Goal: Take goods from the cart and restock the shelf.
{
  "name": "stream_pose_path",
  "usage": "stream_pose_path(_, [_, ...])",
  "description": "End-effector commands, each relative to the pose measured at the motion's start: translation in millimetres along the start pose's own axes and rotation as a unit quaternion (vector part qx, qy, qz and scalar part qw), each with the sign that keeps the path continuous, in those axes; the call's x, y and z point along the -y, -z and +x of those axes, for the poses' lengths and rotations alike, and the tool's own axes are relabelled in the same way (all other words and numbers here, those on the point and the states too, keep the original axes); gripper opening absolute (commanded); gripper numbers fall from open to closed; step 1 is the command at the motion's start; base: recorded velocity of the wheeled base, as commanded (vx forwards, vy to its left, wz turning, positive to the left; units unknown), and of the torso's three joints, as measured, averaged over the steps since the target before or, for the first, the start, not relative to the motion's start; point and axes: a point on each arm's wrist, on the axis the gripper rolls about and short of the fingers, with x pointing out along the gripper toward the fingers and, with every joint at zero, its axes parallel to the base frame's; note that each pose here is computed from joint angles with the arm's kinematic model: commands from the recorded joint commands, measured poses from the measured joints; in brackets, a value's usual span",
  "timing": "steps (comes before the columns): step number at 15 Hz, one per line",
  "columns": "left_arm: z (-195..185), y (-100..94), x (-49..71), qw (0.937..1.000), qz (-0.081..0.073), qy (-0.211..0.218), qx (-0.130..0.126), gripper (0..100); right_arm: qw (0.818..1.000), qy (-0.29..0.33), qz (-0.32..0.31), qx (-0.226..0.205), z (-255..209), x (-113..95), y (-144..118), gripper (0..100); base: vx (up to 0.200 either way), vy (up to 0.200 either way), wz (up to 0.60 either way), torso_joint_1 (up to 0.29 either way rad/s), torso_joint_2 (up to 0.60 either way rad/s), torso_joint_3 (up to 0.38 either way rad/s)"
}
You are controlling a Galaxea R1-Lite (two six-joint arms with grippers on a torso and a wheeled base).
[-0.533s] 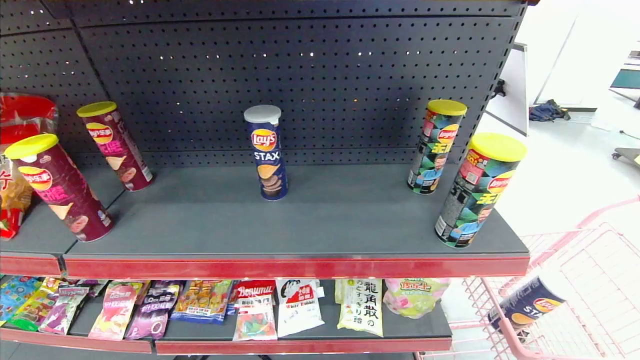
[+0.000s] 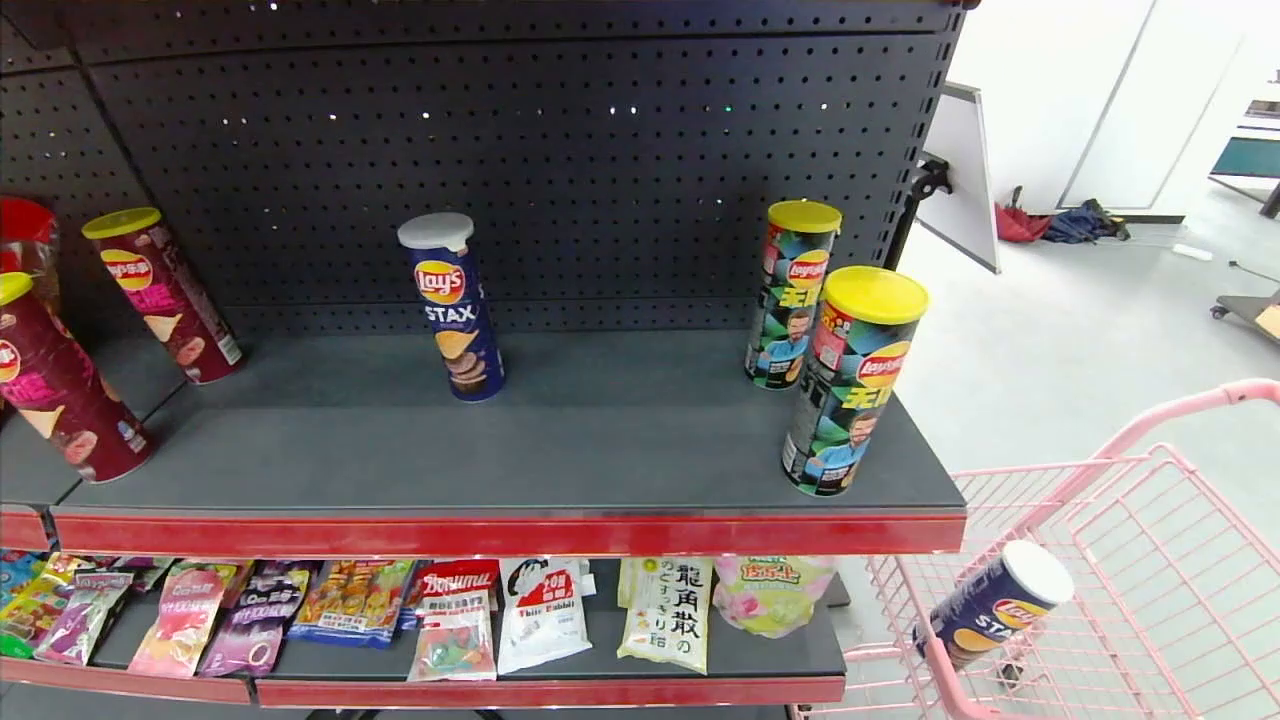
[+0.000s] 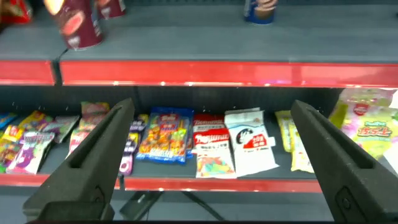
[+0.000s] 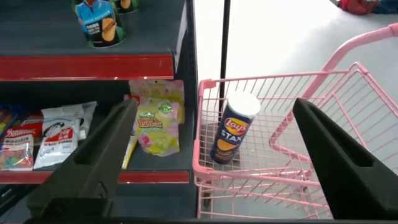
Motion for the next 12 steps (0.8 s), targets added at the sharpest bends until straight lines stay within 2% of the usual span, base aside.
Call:
stream_pose_path(1, [0.1,-0.1,0.0,1.0,0.0,-0.001,0.0,100,1.0,0.0,0.0,0.0,0.0,0.0,0.0,100,0.0,0.0,0.0,0.0,0.0,0.0])
stream_pose_path(10, [0.1,-0.1,0.0,1.0,0.0,-0.001,0.0,100,1.0,0.0,0.0,0.0,0.0,0.0,0.0,100,0.0,0.0,-0.6,0.002,0.0,0.002])
stream_pose_path(12, [0.1,-0.1,0.0,1.0,0.0,-0.001,0.0,100,1.0,0.0,0.0,0.0,0.0,0.0,0.0,100,0.0,0.0,0.0,0.0,0.0,0.0])
